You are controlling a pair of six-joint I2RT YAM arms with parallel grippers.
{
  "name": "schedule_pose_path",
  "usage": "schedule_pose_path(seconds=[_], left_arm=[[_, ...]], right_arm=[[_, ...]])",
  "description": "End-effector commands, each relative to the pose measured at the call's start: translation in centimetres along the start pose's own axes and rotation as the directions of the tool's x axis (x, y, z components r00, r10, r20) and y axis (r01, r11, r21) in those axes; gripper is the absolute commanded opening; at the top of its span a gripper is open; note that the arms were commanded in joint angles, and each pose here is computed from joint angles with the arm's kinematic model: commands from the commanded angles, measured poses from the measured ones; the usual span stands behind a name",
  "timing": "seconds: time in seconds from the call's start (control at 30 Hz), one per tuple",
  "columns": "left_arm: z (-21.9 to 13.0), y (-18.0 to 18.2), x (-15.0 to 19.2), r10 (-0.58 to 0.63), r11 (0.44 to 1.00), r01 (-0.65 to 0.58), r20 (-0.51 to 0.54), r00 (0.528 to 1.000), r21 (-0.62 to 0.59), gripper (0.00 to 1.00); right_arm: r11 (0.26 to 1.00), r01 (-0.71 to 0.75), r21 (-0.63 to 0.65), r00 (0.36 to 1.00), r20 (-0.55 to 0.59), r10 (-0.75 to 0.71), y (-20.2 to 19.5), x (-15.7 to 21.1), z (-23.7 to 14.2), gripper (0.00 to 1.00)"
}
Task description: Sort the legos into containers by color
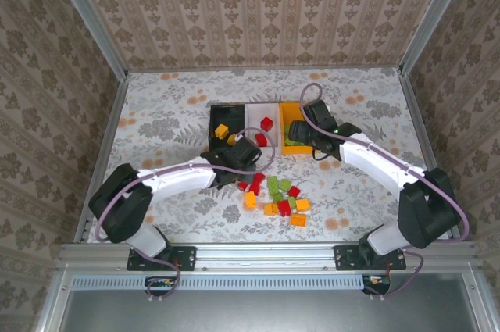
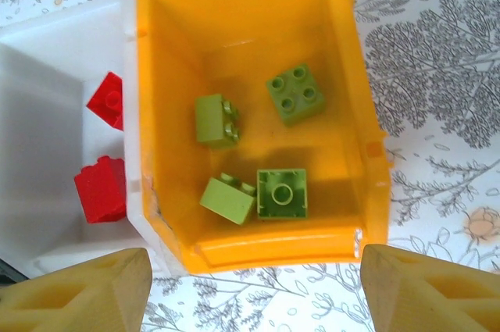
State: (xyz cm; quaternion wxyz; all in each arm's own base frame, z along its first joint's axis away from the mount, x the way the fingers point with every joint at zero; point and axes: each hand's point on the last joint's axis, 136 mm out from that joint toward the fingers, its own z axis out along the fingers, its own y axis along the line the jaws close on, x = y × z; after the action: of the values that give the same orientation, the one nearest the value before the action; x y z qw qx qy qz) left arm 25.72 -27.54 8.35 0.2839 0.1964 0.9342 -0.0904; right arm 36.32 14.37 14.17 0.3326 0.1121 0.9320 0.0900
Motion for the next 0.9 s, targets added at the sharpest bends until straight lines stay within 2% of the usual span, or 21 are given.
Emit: schedule_pose_path(seconds=[0.0, 0.1, 0.27, 0.37, 0.53, 0.6, 0.67, 0.77, 0.87], left_arm=[[-3.6, -1.8, -5.1, 0.022, 0.997, -0.031, 0.126, 0.992, 0.066, 0.29], [-3.7, -2.5, -8.1, 0.036, 0.996, -0.048, 0.156, 0.987, 0.072, 0.3], [-1.5, -2.5, -13.1, 0.033, 0.997, -0.044, 0.186, 0.982, 0.059, 0.3], [0.6, -1.8, -14.8, 0.042, 0.999, -0.047, 0.173, 0.984, 0.025, 0.3], [3.8, -0.8, -15.6, 0.031, 1.0, -0.03, 0.118, 0.992, -0.007, 0.33], [4.4, -0.6, -15.7, 0.02, 1.0, -0.02, 0.112, 0.994, -0.004, 0.39], [4.2, -0.8, -15.9, 0.014, 1.0, -0.014, 0.115, 0.993, 0.005, 0.51], [2.7, -1.6, -16.3, 0.01, 0.999, -0.015, 0.142, 0.99, 0.036, 0.65], [0.2, -2.7, -15.9, 0.007, 0.997, -0.021, 0.179, 0.984, 0.077, 0.74]], right_arm=[[0.999, -0.044, 0.017, 0.999, 0.02, 0.043, -1.3, 0.6, -0.5, 0.73], [0.998, -0.047, 0.033, 0.999, -0.017, 0.048, -2.2, 2.3, 0.2, 0.73], [0.997, -0.064, 0.029, 0.998, -0.018, 0.065, -3.2, 3.5, -0.6, 0.73], [0.998, -0.06, 0.036, 0.998, -0.024, 0.061, -3.7, 4.0, -0.9, 0.73], [0.998, -0.056, 0.037, 0.998, -0.021, 0.056, -4.1, 4.3, -1.3, 0.73], [0.998, -0.059, 0.031, 0.998, -0.021, 0.059, -4.0, 4.3, -1.5, 0.73], [0.998, -0.059, 0.025, 0.998, -0.021, 0.059, -3.9, 4.3, -1.6, 0.73], [0.998, -0.061, 0.018, 0.998, -0.02, 0.061, -3.7, 4.1, -1.8, 0.74], [0.998, -0.059, 0.003, 0.998, -0.021, 0.059, -3.4, 3.9, -2.0, 0.74]])
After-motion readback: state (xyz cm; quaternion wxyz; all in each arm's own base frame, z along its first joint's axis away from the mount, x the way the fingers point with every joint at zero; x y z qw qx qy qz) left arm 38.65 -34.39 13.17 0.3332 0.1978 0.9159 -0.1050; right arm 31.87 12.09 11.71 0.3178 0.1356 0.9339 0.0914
